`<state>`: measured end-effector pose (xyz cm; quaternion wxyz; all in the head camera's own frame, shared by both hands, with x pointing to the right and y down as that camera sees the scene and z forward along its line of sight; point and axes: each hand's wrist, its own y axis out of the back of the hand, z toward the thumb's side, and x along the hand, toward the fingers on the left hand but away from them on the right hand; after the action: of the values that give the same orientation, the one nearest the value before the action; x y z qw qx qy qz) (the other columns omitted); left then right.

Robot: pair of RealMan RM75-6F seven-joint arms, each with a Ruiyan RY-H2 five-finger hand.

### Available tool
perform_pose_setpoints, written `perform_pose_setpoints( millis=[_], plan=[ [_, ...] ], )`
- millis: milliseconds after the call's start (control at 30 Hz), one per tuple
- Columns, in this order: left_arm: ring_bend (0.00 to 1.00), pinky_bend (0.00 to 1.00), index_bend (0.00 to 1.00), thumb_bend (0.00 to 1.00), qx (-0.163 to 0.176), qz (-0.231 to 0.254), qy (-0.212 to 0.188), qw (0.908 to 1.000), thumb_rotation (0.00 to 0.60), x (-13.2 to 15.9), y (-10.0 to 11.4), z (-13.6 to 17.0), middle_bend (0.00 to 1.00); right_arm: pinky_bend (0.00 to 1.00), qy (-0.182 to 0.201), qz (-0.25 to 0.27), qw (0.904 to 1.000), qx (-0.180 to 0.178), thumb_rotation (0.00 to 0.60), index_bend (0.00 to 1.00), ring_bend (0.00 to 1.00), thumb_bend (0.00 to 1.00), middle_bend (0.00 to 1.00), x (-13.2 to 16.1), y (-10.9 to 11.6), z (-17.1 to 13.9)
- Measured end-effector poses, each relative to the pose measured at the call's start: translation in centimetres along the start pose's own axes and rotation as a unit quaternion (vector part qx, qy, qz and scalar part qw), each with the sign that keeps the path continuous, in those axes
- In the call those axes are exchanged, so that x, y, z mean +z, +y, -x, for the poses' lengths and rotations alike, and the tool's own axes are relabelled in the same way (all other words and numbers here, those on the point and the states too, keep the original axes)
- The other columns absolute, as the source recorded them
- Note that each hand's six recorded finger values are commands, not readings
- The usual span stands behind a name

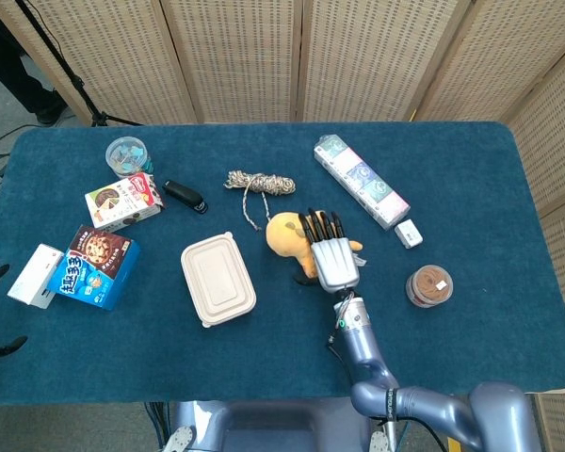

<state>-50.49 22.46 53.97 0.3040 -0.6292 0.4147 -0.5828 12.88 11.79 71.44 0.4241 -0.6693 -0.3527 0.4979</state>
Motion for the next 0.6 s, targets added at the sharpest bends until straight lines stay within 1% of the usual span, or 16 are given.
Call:
perform_pose_setpoints(
  millis=[133, 333, 600],
  plan=[
    [0.0, 0.0, 0.0, 0.0, -0.001, -0.001, 0.0, 1.0, 0.6, 0.1, -0.1, 0.0, 0.0, 0.0, 0.01, 0.005, 0.9999, -0.005, 0.385, 0.0, 0.0, 0.0, 0.0, 0.5, 0.2, -0.1],
    [0.0, 0.0, 0.0, 0.0, -0.004, -0.004, -0.001, 1.0, 0.6, 0.2, -0.2, -0.1, 0.0, 0.0, 0.025, 0.01, 0.9996, -0.01, 0.385, 0.0, 0.0, 0.0, 0.0, 2.0, 0.3, 0.5],
    [0.0, 0.0, 0.0, 0.0, -0.004, -0.003, 0.0, 1.0, 0.6, 0.1, -0.2, -0.1, 0.0, 0.0, 0.036, 0.02, 0.9992, -0.006, 0.386, 0.0, 0.0, 0.0, 0.0, 3.8, -0.5, 1.9]
  ],
)
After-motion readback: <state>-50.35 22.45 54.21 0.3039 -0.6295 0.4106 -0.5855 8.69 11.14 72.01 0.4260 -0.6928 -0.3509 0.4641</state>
